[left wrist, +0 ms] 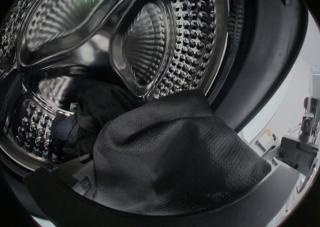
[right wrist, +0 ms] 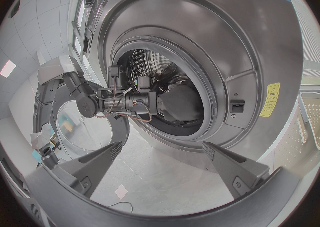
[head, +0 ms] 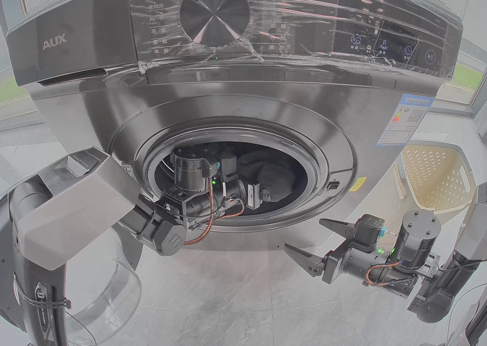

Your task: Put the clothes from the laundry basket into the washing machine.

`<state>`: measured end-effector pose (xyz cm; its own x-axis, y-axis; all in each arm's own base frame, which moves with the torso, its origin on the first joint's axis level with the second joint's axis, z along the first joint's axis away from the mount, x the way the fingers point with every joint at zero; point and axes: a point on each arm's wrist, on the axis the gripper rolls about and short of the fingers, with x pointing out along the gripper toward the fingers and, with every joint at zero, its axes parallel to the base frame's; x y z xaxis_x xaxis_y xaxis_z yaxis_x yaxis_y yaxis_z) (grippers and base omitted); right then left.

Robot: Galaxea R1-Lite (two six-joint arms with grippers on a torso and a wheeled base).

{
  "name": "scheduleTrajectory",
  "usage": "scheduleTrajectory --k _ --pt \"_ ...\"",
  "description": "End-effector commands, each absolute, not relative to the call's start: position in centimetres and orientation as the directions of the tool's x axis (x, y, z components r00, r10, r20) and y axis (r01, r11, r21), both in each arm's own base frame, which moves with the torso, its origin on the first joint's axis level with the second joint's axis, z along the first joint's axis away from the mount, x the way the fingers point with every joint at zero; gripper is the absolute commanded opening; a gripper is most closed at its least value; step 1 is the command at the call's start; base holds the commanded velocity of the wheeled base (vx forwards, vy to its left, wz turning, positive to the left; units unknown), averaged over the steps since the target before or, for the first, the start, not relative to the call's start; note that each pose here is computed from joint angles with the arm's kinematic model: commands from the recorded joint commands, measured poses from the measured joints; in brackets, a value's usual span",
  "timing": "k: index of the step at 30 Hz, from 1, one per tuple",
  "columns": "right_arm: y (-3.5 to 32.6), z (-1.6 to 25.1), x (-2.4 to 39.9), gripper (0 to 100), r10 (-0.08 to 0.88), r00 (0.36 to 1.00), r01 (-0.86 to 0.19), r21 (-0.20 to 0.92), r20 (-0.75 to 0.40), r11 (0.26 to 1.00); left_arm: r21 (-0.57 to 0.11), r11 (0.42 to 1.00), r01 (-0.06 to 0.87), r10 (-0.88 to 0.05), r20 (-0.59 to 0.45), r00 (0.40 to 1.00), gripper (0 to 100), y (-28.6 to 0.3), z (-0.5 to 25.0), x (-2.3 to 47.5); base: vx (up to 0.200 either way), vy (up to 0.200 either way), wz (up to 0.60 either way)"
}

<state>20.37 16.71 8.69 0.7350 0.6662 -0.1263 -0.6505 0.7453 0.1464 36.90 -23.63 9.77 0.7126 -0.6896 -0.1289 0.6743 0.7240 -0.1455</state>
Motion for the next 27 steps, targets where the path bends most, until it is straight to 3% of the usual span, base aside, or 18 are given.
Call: scheduleTrajectory --k 1,11,15,21,27 --pt "16.7 8.8 20.4 100 0.667 0.735 -0.651 0.146 -0.122 0.745 -0.119 0.752 0.648 -0.656 -0.230 0.719 100 -22.4 7.5 35.8 0.000 0.000 0.00" --pt "16.7 8.9 20.6 100 0.663 0.740 -0.648 0.146 -0.115 0.748 -0.079 0.754 0.652 -0.642 -0.300 0.706 100 -20.8 5.5 33.4 0.000 0.000 0.00" --pt "16.7 8.9 20.5 100 0.664 0.739 -0.649 0.146 -0.115 0.747 -0.064 0.755 0.652 -0.639 -0.290 0.712 100 -20.5 5.1 32.6 0.000 0.000 0.00" --pt "16.8 8.9 20.5 100 0.665 0.738 -0.650 0.146 -0.115 0.746 -0.001 0.790 0.613 -0.594 -0.245 0.766 100 -18.8 5.1 32.9 0.000 0.000 0.00" --pt "16.7 8.9 20.5 100 0.665 0.738 -0.650 0.146 -0.113 0.746 -0.003 0.796 0.606 -0.591 -0.223 0.775 100 -18.4 5.8 33.0 0.000 0.000 0.00"
